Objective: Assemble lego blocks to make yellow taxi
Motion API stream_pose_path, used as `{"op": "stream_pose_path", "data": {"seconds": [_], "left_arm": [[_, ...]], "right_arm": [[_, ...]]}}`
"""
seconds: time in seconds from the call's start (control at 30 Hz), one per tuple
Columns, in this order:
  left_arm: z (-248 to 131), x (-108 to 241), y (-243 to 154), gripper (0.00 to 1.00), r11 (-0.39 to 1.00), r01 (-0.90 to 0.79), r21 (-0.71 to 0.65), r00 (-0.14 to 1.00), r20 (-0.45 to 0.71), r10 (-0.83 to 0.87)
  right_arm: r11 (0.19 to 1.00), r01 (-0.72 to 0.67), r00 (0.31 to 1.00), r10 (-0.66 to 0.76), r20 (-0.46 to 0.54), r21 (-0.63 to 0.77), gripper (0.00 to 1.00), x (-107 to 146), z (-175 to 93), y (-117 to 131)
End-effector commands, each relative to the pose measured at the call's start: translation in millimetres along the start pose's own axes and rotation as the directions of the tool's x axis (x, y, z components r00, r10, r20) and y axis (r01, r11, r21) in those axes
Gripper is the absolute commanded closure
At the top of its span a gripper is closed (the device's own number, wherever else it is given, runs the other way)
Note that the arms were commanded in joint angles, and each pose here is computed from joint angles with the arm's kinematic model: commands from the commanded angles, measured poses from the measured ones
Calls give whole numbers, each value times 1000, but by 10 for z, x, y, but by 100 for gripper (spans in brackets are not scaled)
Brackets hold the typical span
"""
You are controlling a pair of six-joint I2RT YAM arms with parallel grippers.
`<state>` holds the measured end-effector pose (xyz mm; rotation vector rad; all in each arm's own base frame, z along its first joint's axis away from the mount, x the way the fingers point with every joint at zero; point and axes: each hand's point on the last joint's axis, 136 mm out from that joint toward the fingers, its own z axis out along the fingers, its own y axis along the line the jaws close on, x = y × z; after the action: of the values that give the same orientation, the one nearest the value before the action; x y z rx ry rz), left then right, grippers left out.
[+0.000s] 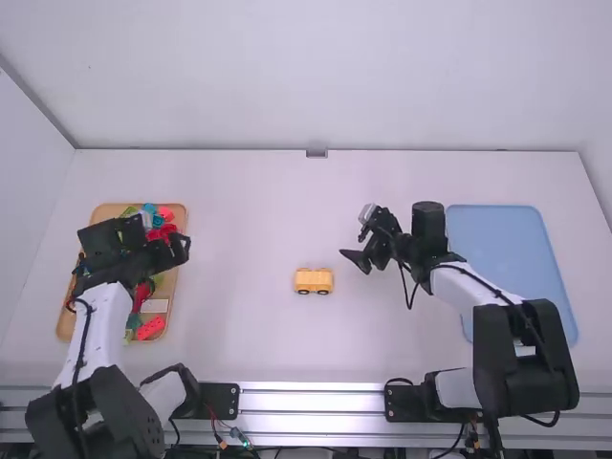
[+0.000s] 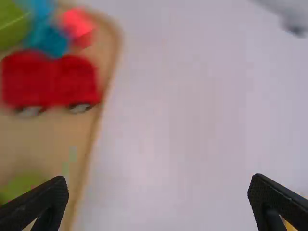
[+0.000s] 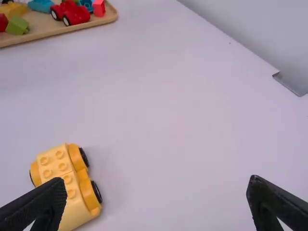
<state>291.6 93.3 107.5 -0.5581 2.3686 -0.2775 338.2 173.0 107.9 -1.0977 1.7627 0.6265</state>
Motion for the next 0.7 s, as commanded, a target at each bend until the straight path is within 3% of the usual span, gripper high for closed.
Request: {"op": "stream_pose_path", "data": {"seconds": [0.0,0.27,0.43,0.5,0.67], "left_arm": [[-76,-95,405,1,965,152,-214,988,21,-151],[19,-61,781,1,895,154,-418,959,-156,-238],[205,-54,1078,10,840,89,-535,924,-270,-270],[249,-51,1176,20,818,68,-571,916,-289,-278],[470,-28,1215,30,853,-6,-522,898,-377,-224]], "right_arm": [[999,-35,999,35,13,-1,1,-33,-10,12],[998,-58,998,58,16,3,2,-41,-11,2],[998,-57,998,57,17,2,1,-42,-11,2],[998,-56,998,56,16,6,2,-42,-11,-5],[999,-48,999,47,16,18,1,-47,-12,-29]]}}
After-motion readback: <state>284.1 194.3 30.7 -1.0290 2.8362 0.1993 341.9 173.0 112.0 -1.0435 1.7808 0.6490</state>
